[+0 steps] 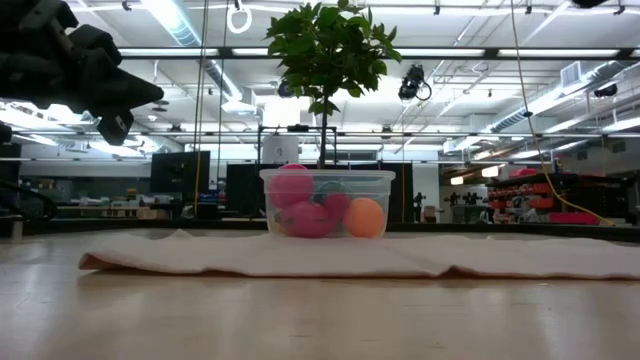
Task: Pick and placing Produce into tupperware
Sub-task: Return to Home Position
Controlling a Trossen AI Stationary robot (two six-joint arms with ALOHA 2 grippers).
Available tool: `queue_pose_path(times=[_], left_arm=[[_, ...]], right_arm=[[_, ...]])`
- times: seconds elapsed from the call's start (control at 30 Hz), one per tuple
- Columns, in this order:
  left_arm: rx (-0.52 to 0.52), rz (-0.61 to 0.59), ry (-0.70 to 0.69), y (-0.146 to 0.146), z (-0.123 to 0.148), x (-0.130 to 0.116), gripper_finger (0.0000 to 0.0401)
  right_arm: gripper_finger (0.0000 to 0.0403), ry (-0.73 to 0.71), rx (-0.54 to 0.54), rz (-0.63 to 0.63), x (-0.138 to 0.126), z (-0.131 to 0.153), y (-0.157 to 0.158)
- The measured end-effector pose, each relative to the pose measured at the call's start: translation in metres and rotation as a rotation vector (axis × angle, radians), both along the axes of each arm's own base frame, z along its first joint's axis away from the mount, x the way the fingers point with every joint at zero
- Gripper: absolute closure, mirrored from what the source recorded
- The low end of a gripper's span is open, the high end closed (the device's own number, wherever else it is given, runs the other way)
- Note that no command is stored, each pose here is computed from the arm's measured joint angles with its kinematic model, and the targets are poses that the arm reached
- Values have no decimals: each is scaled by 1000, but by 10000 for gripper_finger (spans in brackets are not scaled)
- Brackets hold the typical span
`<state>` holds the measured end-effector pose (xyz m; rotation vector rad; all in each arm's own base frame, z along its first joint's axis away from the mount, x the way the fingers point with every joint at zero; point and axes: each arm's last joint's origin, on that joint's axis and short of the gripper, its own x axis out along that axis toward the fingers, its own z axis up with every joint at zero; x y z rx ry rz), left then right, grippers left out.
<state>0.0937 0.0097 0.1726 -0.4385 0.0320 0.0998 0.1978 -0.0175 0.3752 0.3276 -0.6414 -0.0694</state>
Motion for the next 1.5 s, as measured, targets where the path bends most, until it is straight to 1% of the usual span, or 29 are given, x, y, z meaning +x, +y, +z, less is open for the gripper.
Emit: queue_pose_path(times=[0.1,0.23,0.37,0.6,0.77,0.83,0.9,0.97,1.17,1.27,1.33,1.5], left_arm=[[-3,4,1,0,0,0,380],[-29,7,0,0,0,0,392],[-32,10,0,0,0,0,396],[-7,46,15,1,-1,0,379],[-13,53,20,1,-2,0,391],[-24,54,19,1,-2,0,394],[-31,56,19,2,-2,0,395],[-33,58,19,2,-2,0,390],[-102,64,12,2,-2,0,371],[-91,64,14,2,-2,0,375],[-62,63,16,2,-2,0,379],[-21,63,2,2,-1,0,388]], right_arm=[[403,67,2,23,-24,-6,10],[403,64,24,49,-49,-18,18],[403,61,75,44,-65,-40,20],[403,93,217,72,-74,-81,19],[403,120,255,83,-75,-100,18],[403,112,257,88,-77,-103,18],[403,76,252,102,-83,-102,18],[403,46,242,116,-89,-102,18],[403,-19,202,100,-105,-102,17],[403,-30,169,90,-110,-105,17],[403,-32,148,86,-113,-105,17],[403,-1,119,75,-120,-109,17]])
